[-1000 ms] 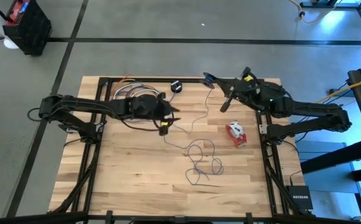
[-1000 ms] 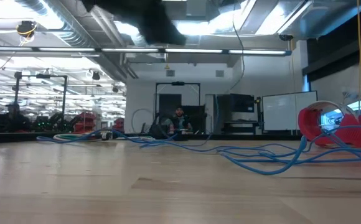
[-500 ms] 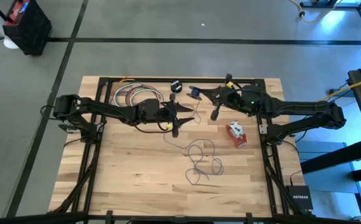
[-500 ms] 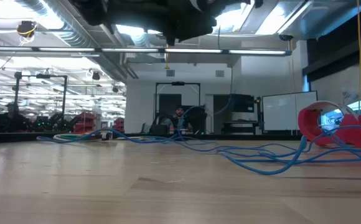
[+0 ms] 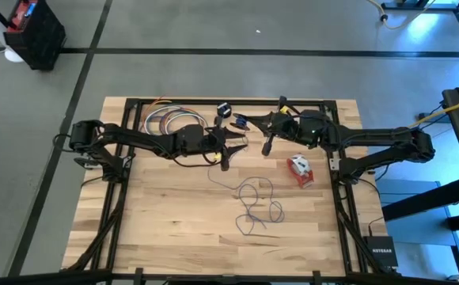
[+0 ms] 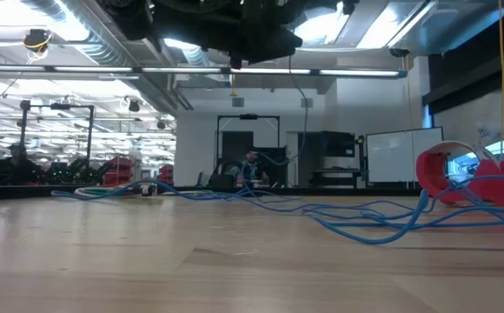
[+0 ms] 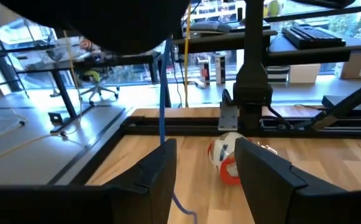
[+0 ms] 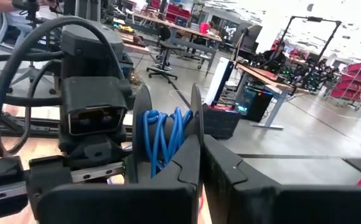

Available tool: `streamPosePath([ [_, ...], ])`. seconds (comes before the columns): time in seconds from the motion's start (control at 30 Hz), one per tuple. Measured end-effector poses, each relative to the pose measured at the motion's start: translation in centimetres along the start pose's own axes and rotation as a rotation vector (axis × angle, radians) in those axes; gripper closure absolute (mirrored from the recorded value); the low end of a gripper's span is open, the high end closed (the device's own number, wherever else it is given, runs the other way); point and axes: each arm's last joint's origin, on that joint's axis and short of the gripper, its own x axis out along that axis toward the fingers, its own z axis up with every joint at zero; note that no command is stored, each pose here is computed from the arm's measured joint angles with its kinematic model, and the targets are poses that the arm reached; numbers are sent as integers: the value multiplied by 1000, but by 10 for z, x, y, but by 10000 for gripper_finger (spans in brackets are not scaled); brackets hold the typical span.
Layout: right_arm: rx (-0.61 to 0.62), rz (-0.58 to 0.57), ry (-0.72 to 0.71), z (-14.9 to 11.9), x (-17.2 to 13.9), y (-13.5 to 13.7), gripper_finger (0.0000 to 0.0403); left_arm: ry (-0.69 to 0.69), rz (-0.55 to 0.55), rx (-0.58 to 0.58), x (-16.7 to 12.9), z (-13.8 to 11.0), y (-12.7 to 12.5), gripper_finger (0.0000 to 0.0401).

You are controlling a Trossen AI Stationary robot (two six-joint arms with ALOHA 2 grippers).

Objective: Coil cords
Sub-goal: Coil the blue wire onto the spool

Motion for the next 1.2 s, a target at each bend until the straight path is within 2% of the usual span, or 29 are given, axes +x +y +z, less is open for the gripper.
streamPosePath([
  [0.27,-2,2,3,0,-1,0,390,12,39,21,-10,12,1,245],
  [0.63,7,29,-26,2,-1,0,390,53,61,30,-1,-3,7,250],
  [0.73,8,28,-27,2,-1,0,390,54,63,31,-1,-3,7,280],
  [0.93,10,29,-27,2,-1,0,390,66,75,62,-1,-5,11,388],
  [1.2,6,32,-9,0,-1,1,390,155,242,129,-7,-4,23,398],
])
